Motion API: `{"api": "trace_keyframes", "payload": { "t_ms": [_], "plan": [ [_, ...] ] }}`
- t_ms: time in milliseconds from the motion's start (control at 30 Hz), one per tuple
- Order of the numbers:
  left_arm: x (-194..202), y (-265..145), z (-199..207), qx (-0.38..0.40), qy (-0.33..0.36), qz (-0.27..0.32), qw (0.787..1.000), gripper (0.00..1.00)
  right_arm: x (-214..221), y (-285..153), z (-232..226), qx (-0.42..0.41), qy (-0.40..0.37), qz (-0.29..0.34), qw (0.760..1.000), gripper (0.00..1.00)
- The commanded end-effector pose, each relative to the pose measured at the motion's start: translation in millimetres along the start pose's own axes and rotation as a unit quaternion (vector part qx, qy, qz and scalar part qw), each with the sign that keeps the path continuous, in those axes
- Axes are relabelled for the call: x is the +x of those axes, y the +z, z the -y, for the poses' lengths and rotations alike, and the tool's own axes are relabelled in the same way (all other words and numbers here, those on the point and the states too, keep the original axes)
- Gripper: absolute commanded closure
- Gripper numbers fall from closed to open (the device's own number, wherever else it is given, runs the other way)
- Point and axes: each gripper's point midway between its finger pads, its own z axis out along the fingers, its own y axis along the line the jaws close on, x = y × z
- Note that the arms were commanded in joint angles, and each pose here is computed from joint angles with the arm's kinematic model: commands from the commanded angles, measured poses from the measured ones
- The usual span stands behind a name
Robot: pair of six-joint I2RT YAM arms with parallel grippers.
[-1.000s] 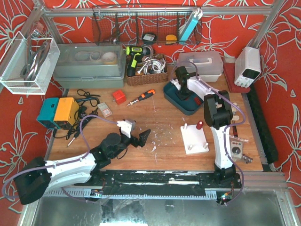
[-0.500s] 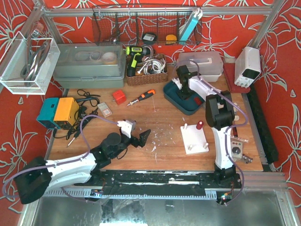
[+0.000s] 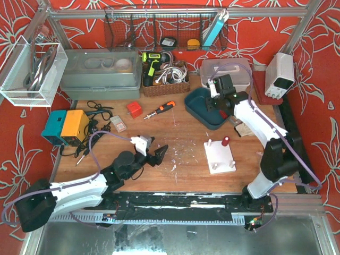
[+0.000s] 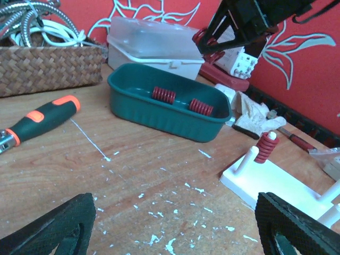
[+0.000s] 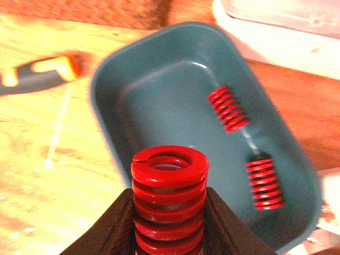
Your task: Install the large spring
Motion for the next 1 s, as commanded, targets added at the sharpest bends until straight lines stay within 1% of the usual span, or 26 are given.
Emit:
{"api": "trace_keyframes", "payload": {
  "t_ms": [0,100,233,300,367,433,567,700,833,967],
  "plan": [
    [-14.7,-7.3,1.0,0.005,-0.014,0.033,0.999,0.20,-13.9,-30.2,-45.2,-0.073,0.075,0.076,0.992,1.00],
    [-19.6,-13.2,-3.1,-0.003,-0.022,0.048,0.999,0.23,-4.7,-50.2,-66.7,-0.099,0.086,0.101,0.986,1.00],
    [-31.0,-20.8,-8.0,-0.011,-0.055,0.077,0.995,0.31,6.7,-76.9,-91.0,-0.140,0.137,0.137,0.971,1.00],
    [-39.1,-23.7,-5.5,-0.003,-0.085,0.090,0.992,0.33,15.0,-85.8,-111.3,-0.176,0.159,0.142,0.961,1.00],
    [-49.4,-25.1,4.2,0.022,-0.098,0.098,0.990,0.34,20.4,-98.0,-130.3,-0.206,0.177,0.148,0.951,1.00],
    [-59.7,-24.1,16.6,0.048,-0.095,0.098,0.989,0.34,27.7,-102.9,-143.4,-0.224,0.205,0.149,0.941,1.00],
    [-65.6,-19.8,33.4,0.079,-0.065,0.088,0.991,0.32,36.7,-110.9,-158.9,-0.255,0.259,0.161,0.918,1.00],
    [-67.9,-20.2,40.9,0.097,-0.052,0.098,0.989,0.25,36.8,-121.5,-172.2,-0.274,0.280,0.180,0.902,1.00],
    [-69.7,-12.6,52.6,0.115,-0.039,0.082,0.989,0.23,34.8,-127.9,-194.1,-0.279,0.245,0.178,0.911,1.00],
    [-67.0,-1.2,53.2,0.107,-0.040,0.068,0.991,0.24,32.9,-135.2,-213.4,-0.296,0.233,0.186,0.908,1.00]
  ]
}}
